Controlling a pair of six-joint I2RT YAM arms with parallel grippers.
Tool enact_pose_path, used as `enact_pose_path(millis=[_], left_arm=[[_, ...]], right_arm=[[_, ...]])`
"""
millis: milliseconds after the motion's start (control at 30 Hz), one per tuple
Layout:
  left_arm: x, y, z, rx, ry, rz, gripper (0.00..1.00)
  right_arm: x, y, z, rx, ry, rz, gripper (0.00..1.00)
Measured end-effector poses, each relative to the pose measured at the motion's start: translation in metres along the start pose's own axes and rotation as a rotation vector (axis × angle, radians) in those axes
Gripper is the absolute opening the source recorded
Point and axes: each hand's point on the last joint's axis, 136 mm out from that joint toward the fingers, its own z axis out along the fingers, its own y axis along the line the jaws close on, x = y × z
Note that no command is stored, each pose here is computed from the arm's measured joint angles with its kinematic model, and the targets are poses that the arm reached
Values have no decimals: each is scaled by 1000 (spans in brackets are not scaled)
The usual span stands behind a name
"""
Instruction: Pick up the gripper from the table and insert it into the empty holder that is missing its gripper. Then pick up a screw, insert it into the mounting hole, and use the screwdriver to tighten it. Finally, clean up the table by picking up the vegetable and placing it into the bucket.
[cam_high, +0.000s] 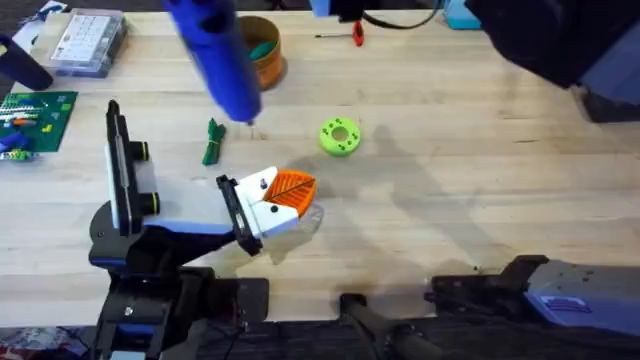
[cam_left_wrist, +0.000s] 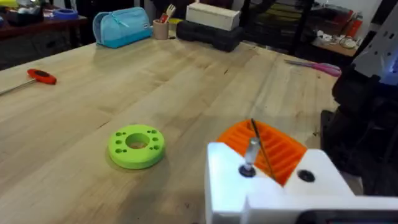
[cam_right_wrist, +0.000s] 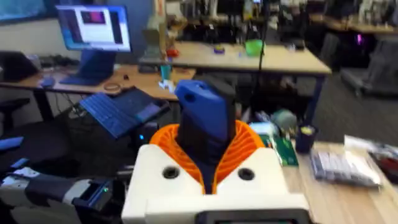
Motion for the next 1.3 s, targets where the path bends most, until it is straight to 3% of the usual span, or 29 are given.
enact_pose_path(millis=[333,567,733,1000,1300], left_arm=[[0,0,0,2,0,0,20],[0,0,0,2,0,0,20],[0,0,0,2,0,0,20],[0,0,0,2,0,0,20],[0,0,0,-2,0,0,20]], right_arm=[[71,-60,-58,243,247,60,47],[118,-122,-104,503,463,-109,47],[183,-172,-134,630,726,-260,48],[280,-244,-186,690,1092,-527,48],[375,-280,-248,638,1316,-631,48]])
